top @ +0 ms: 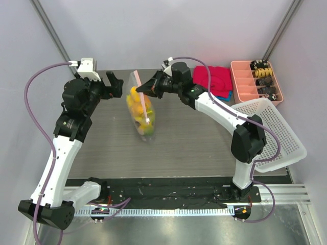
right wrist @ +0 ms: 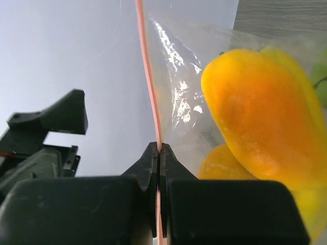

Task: Place the food in the zip-top bag and seal the zipper
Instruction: Place the zipper food storage bag at the center of the board.

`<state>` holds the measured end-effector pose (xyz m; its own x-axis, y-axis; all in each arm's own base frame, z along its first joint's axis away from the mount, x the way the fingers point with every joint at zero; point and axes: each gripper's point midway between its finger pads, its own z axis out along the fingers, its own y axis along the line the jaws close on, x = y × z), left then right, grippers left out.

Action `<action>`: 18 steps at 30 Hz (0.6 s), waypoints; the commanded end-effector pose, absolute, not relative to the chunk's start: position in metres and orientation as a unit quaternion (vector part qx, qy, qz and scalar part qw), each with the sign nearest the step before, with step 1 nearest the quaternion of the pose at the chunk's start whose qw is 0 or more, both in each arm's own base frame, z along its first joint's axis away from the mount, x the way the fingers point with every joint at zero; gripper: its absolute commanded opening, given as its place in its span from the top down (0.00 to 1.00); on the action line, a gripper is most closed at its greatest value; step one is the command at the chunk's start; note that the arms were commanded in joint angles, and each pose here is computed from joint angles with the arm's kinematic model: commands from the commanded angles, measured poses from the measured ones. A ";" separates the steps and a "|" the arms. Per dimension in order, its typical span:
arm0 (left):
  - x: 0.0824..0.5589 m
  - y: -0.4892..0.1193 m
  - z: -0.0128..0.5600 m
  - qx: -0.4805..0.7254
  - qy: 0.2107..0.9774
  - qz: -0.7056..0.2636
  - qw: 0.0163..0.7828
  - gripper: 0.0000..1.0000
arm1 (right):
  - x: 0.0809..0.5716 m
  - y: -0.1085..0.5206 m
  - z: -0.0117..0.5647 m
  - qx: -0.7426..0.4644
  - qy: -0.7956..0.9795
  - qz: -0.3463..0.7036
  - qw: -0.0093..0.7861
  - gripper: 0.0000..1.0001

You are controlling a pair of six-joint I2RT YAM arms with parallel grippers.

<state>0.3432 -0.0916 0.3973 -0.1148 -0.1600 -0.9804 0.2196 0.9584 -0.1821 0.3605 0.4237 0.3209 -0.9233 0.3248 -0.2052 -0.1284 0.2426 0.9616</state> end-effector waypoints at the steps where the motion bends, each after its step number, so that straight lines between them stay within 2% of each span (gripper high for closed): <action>1: 0.341 -0.086 0.403 0.011 0.721 -0.139 0.679 0.04 | 0.370 0.394 0.414 0.107 0.692 0.677 0.226 0.99; 5: 0.351 -0.084 0.400 0.001 0.721 -0.133 0.681 0.04 | 0.363 0.431 0.444 0.104 0.669 0.703 0.217 0.99; 13: 0.352 -0.048 0.419 -0.044 0.706 -0.055 0.705 0.00 | 0.365 0.480 0.367 0.151 0.715 0.669 0.137 0.99; 18: 0.355 -0.051 0.410 -0.036 0.714 -0.059 0.697 0.00 | 0.373 0.480 0.378 0.157 0.705 0.676 0.148 0.99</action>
<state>0.3553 -0.0577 0.3833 -0.1104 -0.1327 -0.9850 0.0456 0.9893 -0.1384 0.3585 0.4888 0.3308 -0.9288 0.3704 0.0076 0.0667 0.1471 0.9869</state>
